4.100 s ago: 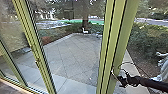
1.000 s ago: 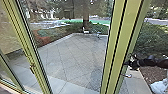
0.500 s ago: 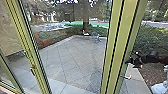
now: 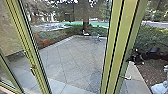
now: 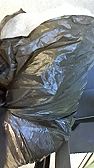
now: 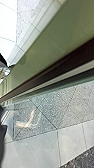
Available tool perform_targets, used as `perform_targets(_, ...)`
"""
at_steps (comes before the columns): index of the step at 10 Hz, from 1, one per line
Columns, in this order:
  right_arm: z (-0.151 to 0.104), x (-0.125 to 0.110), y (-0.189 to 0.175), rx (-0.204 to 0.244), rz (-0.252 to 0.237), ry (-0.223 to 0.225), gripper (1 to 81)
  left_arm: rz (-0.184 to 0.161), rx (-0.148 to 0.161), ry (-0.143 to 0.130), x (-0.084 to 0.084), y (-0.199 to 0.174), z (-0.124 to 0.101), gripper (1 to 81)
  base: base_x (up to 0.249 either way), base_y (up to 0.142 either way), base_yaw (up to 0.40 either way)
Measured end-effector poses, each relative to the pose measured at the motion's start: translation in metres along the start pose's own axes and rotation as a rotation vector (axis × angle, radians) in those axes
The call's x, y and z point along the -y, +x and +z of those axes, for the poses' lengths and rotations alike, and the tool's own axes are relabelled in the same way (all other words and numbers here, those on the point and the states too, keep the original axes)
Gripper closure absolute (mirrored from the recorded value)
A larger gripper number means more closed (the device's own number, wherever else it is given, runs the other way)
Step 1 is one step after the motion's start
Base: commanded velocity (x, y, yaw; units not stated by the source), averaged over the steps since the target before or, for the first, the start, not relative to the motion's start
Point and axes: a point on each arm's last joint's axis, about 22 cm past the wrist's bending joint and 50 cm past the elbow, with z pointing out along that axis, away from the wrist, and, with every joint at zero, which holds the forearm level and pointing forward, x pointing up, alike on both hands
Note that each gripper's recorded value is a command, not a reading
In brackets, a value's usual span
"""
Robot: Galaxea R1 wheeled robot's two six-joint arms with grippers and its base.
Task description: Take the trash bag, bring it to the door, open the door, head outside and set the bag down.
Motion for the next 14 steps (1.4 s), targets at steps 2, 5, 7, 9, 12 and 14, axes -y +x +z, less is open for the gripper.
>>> perform_targets(2,-0.007,-0.003,0.005,-0.031,-0.056,-0.037,1.0,0.0,0.0,0.0,0.0,0.0,0.0,81.1,0.0,0.0,0.0)
perform_targets(5,-0.013,-0.014,0.01,-0.071,-0.141,-0.083,1.0,0.0,0.0,0.0,0.0,0.0,0.0,81.1,0.0,0.0,0.0)
perform_targets(7,-0.019,-0.026,0.015,-0.075,-0.209,-0.121,1.0,-0.001,0.0,0.0,0.0,0.0,0.0,81.1,0.0,0.0,0.0)
perform_targets(9,-0.03,-0.042,0.026,-0.088,-0.25,-0.147,1.0,-0.001,-0.001,-0.001,-0.001,0.0,0.0,81.1,0.0,0.0,0.0)
perform_targets(12,-0.04,-0.068,0.041,-0.117,-0.292,-0.198,1.0,-0.003,0.0,-0.001,0.0,0.0,0.0,81.1,0.0,0.0,0.0)
perform_targets(14,-0.047,-0.091,0.055,-0.155,-0.316,-0.25,1.0,-0.004,-0.001,-0.001,-0.001,0.0,0.0,81.1,0.0,0.0,0.0)
